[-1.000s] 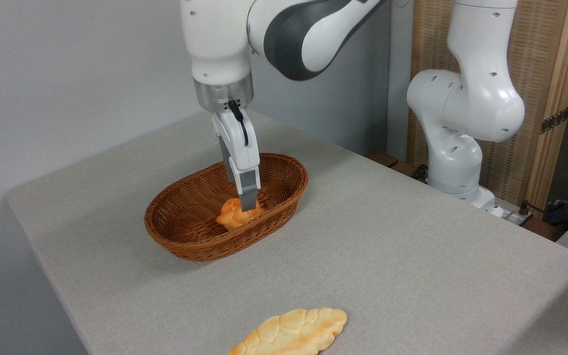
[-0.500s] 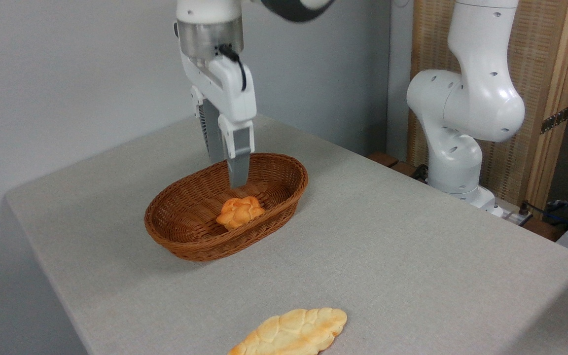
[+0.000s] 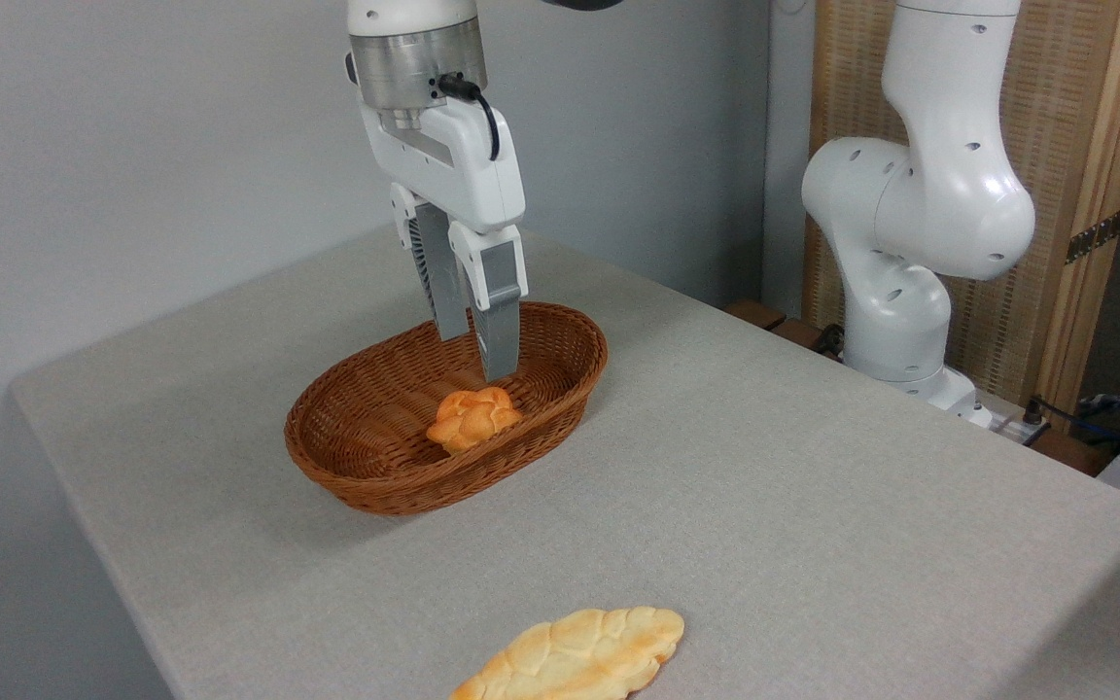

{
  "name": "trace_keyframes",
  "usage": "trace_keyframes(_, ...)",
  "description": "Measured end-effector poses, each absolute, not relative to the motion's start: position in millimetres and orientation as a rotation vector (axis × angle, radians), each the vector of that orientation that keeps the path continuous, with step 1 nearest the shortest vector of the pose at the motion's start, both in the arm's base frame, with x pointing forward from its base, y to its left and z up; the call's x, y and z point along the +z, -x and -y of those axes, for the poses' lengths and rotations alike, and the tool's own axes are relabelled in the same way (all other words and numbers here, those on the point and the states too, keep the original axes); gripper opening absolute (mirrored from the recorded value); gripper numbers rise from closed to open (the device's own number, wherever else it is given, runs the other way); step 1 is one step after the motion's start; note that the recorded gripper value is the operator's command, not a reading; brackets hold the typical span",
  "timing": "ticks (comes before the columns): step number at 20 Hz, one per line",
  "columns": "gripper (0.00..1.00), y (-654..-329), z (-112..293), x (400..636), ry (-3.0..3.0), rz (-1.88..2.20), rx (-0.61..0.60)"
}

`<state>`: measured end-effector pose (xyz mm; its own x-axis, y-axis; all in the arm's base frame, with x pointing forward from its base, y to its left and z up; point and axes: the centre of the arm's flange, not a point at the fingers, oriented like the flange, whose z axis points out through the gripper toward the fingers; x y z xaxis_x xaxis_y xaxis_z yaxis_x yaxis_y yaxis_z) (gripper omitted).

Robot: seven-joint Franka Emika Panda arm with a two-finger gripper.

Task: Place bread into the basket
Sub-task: 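Raise the open gripper up out of the basket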

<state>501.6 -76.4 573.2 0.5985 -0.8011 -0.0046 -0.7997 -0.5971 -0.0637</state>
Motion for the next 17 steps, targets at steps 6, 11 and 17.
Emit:
trace_keyframes(6, 1.00, -513.0, 75.7, 580.5, 2.756, -1.373, -0.065)
trace_keyframes(11, 1.00, -530.1, 65.3, 588.1, 2.780, -1.334, -0.099)
trace_keyframes(17, 1.00, -535.5, 45.3, 592.2, 2.807, -1.281, -0.114)
